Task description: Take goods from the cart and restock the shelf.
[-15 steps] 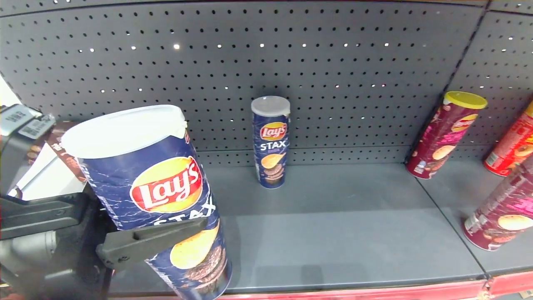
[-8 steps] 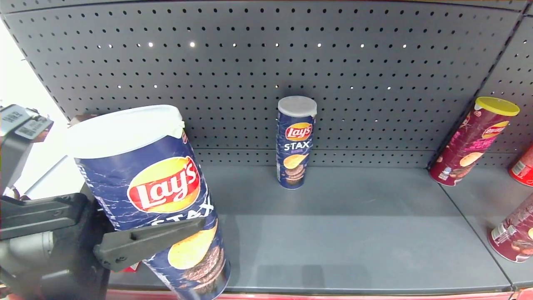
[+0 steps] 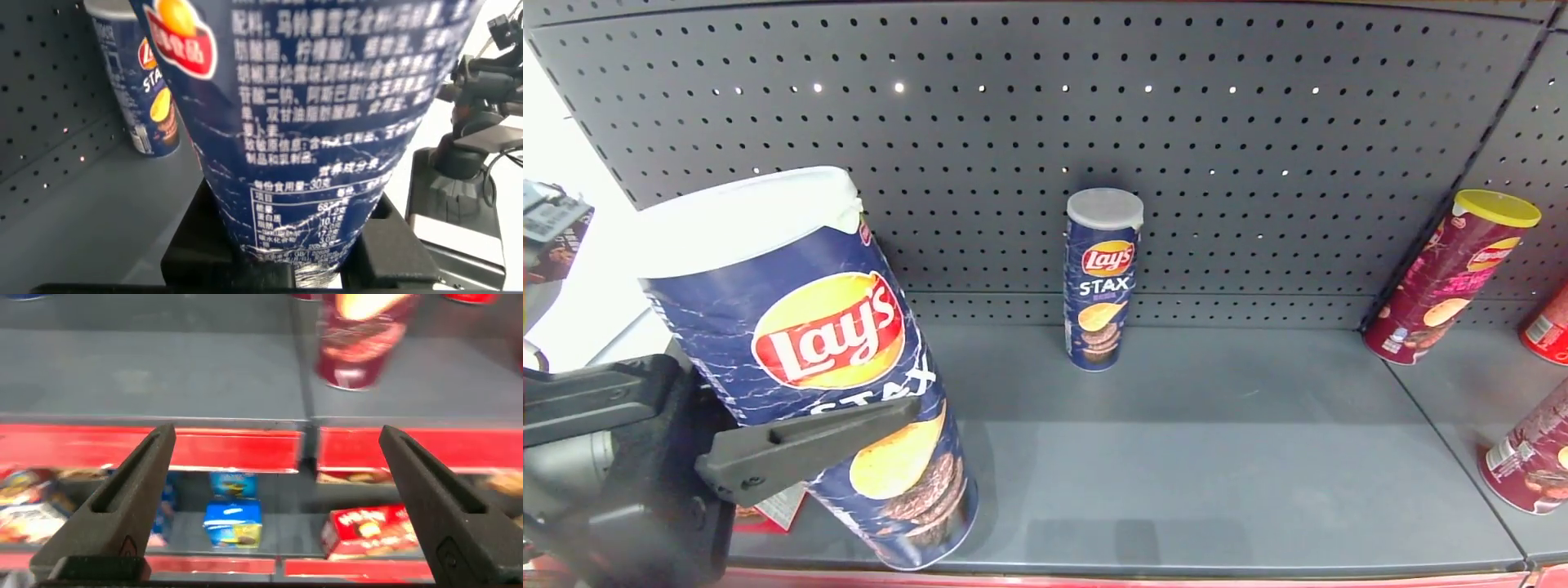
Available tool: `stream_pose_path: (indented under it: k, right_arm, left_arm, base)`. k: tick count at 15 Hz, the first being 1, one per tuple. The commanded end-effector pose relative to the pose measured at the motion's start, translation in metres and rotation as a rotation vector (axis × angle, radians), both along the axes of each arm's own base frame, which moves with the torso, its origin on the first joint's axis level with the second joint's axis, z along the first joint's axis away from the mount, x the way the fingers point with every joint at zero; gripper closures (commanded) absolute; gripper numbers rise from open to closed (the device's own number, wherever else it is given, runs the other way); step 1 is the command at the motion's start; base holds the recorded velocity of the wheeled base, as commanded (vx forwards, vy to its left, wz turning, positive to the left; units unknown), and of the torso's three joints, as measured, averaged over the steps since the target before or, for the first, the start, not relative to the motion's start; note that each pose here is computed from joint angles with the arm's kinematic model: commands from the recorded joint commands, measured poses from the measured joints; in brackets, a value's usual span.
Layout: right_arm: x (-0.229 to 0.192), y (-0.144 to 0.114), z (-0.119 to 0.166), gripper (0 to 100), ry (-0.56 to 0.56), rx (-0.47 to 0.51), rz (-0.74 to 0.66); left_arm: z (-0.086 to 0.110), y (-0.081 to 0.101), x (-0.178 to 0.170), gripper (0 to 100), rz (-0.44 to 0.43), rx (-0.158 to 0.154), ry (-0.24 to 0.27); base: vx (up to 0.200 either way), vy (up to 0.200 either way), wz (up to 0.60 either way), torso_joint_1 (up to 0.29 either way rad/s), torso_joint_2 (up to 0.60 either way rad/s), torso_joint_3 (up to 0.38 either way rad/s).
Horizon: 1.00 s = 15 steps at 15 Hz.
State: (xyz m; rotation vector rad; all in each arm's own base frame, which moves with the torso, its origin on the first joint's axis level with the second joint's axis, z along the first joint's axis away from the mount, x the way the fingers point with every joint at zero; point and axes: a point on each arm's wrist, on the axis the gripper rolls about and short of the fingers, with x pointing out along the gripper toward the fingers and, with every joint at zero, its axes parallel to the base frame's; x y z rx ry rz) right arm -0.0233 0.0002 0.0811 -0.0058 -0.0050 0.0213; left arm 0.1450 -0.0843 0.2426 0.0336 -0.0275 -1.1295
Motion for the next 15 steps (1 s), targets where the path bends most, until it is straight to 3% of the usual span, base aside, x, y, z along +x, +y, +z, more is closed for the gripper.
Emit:
stream_pose_path:
  k: [1, 2, 4, 6, 15]
  right_arm:
    - [0.025, 0.003, 0.095, 0, 0.060, 0.047, 0.162]
    - [0.029, 0.004, 0.114, 0, 0.018, 0.053, 0.233]
    - [0.043, 0.010, 0.135, 0, 0.035, 0.012, 0.443]
    - [0.059, 0.015, 0.139, 0, 0.074, -0.071, 0.527]
    - [0.133, 0.059, 0.146, 0, 0.212, -0.142, 0.707]
  left_arm:
    - [0.002, -0.002, 0.003, 100, -0.004, -0.004, -0.004]
    - [0.005, -0.002, 0.005, 100, -0.004, -0.007, -0.010]
    - [0.003, -0.004, 0.009, 100, -0.002, -0.008, 0.010]
    - [0.002, -0.005, 0.011, 100, -0.002, -0.006, 0.017]
    - [-0.004, -0.006, 0.013, 100, -0.002, 0.003, 0.039]
  base:
    - [0.000, 0.000, 0.00, 0.000, 0.00, 0.000]
    - [0.000, 0.000, 0.00, 0.000, 0.00, 0.000]
    - [0.000, 0.000, 0.00, 0.000, 0.00, 0.000]
    - [0.000, 0.000, 0.00, 0.000, 0.00, 0.000]
    - [0.000, 0.000, 0.00, 0.000, 0.00, 0.000]
